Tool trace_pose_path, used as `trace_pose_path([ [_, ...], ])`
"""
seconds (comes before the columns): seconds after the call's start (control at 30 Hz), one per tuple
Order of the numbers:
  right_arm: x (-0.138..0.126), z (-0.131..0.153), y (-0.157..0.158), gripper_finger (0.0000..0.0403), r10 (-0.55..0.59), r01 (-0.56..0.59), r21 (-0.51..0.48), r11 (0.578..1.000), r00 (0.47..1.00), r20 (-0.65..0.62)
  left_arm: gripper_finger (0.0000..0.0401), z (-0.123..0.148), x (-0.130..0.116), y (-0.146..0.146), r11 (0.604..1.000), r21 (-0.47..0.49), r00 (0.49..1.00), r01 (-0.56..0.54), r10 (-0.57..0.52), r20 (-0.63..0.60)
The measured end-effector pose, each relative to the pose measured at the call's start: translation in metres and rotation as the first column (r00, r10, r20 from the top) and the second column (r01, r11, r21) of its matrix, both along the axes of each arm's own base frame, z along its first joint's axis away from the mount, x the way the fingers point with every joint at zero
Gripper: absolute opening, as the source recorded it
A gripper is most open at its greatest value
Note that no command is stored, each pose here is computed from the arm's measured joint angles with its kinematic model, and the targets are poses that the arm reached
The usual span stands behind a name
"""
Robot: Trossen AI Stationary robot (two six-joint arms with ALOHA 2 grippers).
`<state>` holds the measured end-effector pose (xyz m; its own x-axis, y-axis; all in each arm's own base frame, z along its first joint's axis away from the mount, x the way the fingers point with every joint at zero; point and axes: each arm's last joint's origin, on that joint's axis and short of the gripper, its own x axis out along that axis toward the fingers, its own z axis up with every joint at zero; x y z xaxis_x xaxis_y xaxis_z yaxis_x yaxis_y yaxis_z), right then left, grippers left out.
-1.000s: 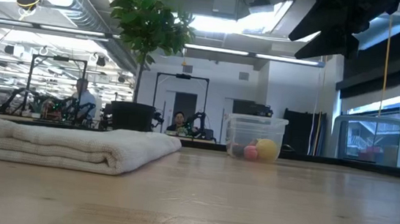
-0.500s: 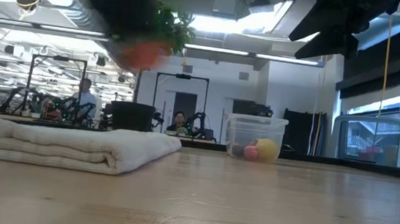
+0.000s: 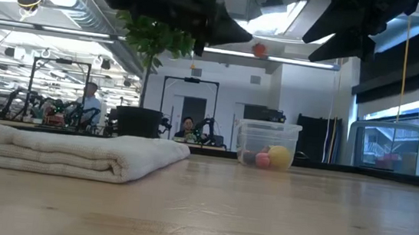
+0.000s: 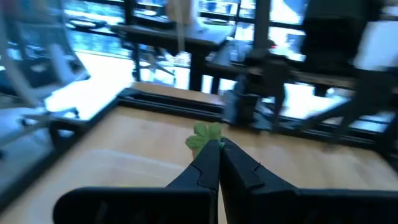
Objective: Pick and placing Produce into tupperware
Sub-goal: Put the strawberry into the transparent bin
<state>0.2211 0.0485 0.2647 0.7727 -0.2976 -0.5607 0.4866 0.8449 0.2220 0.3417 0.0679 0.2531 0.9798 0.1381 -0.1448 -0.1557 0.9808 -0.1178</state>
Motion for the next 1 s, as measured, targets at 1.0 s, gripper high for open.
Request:
trace_pose_path([
  [1.0, 0.001, 0.001, -0.002, 0.0249, -0.049, 0.049, 0.002, 0.999, 0.999, 0.021, 0.0000, -0.063, 0.079, 0.057, 0.992, -0.019, 0.866, -0.123, 0.098, -0.490],
])
